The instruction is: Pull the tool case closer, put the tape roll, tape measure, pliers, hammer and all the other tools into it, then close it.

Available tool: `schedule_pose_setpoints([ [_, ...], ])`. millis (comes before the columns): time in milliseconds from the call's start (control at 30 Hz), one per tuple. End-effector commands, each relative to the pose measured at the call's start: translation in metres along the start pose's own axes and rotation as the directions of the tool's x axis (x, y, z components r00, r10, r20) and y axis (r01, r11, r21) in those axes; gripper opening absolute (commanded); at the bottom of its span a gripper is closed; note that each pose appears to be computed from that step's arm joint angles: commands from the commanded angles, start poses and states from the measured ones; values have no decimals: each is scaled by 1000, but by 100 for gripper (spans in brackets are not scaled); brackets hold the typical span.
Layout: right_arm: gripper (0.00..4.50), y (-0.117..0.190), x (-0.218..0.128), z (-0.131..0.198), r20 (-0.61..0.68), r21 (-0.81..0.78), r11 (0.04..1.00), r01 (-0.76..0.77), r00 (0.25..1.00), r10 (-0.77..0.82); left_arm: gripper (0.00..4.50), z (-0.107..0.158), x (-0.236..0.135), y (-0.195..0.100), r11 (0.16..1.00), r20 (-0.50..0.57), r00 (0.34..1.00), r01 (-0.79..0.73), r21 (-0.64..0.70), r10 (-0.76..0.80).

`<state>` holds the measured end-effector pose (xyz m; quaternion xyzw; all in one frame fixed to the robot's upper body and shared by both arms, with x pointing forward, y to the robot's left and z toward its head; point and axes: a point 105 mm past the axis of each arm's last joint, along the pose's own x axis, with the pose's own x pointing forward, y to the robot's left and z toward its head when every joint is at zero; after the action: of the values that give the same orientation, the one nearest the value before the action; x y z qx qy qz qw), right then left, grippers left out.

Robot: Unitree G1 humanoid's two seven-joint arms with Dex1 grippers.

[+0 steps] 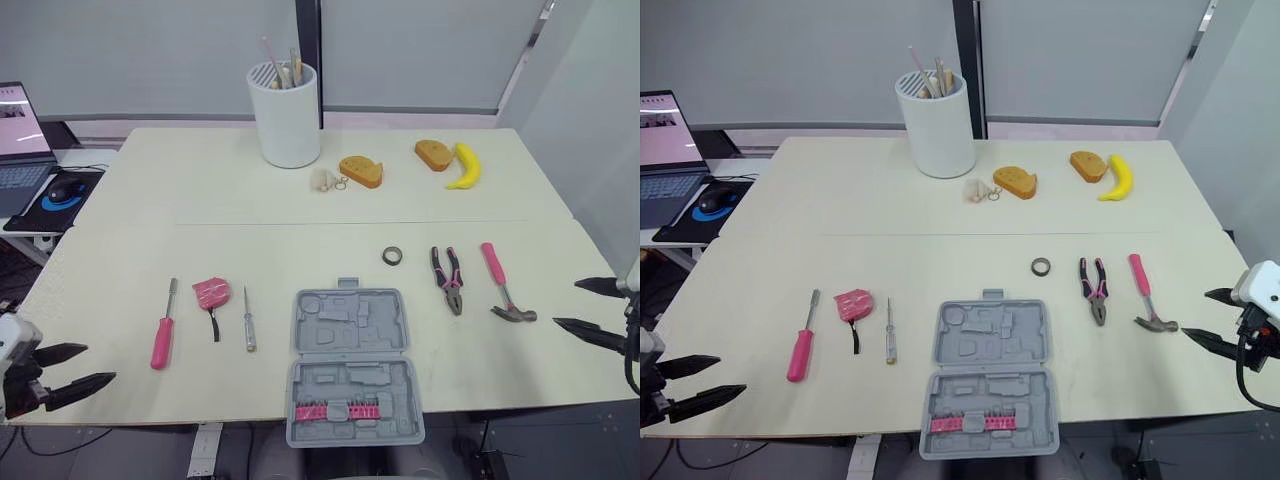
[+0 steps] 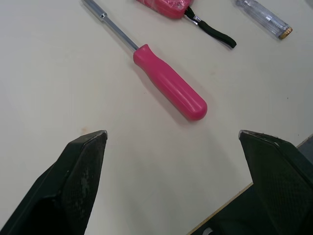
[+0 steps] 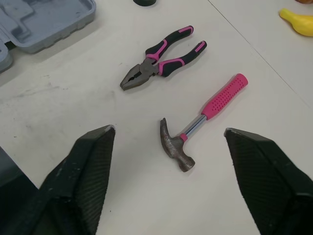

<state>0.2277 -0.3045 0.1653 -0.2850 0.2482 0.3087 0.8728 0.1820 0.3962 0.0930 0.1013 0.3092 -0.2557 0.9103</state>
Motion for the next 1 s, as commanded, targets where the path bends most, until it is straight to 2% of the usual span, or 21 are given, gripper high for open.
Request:
schedule_pose_setpoints([
  [33,449,-3,0,6,9,-43,999,5,1000,-5,450,6,-7,2,999,36,998,-48,5,47],
  [200,449,-6,1,3,1,-48,999,10,1000,-10,450,4,-10,1,998,33,997,-69,2,69],
  [367,449,-5,5,14,48,-49,999,10,999,-8,450,11,-6,-3,998,48,997,-67,23,65],
  [567,449,21,37,74,232,-92,995,-44,971,65,450,66,39,-33,988,192,978,48,144,-75],
  [800,449,33,96,110,288,-74,997,-12,957,33,450,120,81,-77,939,270,926,184,289,-264],
  [833,421,34,106,113,289,-73,997,-4,957,25,450,128,85,-82,933,284,917,193,303,-281],
  [900,393,39,126,119,285,-69,998,-7,958,26,450,141,91,-91,919,299,900,215,329,-318],
  [1000,288,43,152,125,274,-68,998,-7,961,26,450,151,96,-101,898,295,884,248,363,-363],
])
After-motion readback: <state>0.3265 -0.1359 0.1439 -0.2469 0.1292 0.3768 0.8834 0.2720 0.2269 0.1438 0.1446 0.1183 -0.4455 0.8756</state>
